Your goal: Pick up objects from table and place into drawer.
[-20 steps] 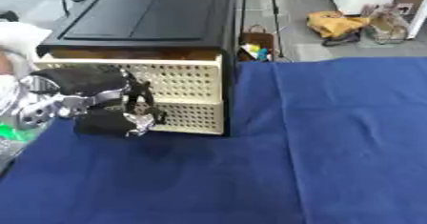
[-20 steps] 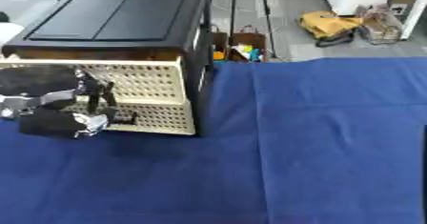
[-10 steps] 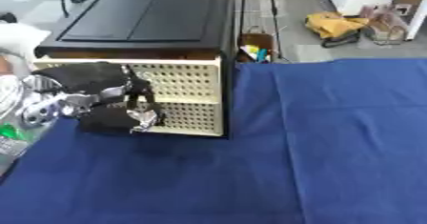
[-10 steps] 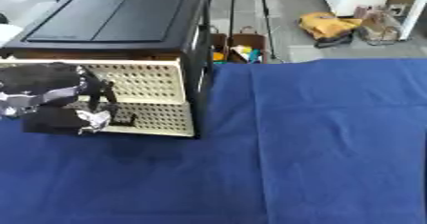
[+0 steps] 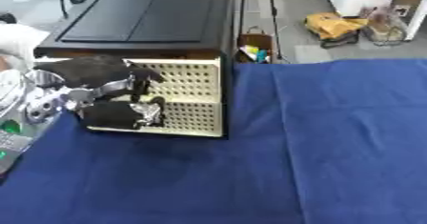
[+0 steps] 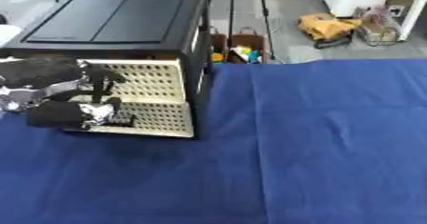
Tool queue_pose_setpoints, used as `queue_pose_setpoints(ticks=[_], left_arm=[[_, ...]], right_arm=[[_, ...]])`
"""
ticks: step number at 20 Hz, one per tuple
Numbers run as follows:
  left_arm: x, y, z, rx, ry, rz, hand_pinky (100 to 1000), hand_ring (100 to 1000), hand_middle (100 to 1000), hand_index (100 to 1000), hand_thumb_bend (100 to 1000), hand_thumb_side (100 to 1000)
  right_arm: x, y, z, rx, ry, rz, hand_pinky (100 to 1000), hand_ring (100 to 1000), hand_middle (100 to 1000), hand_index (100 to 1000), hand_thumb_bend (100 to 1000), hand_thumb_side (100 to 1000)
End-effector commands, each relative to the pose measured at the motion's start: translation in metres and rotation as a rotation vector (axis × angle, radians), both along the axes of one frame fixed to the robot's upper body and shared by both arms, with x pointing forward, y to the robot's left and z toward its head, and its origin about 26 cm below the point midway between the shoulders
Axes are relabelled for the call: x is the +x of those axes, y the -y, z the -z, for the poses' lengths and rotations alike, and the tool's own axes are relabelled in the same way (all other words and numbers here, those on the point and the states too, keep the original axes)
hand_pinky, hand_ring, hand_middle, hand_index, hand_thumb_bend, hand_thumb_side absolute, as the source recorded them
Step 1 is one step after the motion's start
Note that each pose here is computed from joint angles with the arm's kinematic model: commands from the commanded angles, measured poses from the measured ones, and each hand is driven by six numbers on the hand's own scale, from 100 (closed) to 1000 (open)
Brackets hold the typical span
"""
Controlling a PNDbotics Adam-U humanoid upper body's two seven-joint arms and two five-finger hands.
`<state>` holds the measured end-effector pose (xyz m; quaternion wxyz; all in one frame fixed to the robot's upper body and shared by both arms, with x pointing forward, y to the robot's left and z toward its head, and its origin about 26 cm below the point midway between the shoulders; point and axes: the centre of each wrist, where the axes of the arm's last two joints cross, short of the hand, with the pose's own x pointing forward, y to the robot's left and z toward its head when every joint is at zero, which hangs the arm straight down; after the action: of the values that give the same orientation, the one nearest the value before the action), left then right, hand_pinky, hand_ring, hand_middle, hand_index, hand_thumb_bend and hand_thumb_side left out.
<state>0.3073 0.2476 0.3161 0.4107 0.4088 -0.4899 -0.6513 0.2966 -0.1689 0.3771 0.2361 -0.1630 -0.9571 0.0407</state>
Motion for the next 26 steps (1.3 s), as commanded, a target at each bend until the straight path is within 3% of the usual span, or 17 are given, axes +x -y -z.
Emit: queue_pose_setpoints(ticks=[1, 15, 22, 26], left_arm=[[0.002, -0.003, -0.009, -0.004, 0.006, -0.044, 100, 207, 692, 978, 100, 1000], [0.008, -0.004, -0.006, -0.003, -0.018, -0.034, 100, 231, 824, 1000, 100, 1000], [-0.009, 0.002, -0.015, 0.044, 0.028, 0.061, 100, 235, 824, 1000, 100, 1000], [-0.012, 0.000, -0.026, 0.063, 0.056, 0.126, 100, 208, 776, 999, 100, 1000]], right_arm=[[-0.007, 0.000, -0.008, 0.008, 0.041, -0.004, 684, 813, 392, 670, 267, 1000], [-0.005, 0.000, -0.006, 0.023, 0.035, 0.000, 685, 814, 395, 668, 260, 1000], [-0.004, 0.001, -0.003, 0.033, 0.029, 0.005, 685, 813, 397, 667, 255, 1000], [-0.003, 0.002, 0.000, 0.038, 0.022, 0.012, 685, 813, 398, 667, 262, 1000]])
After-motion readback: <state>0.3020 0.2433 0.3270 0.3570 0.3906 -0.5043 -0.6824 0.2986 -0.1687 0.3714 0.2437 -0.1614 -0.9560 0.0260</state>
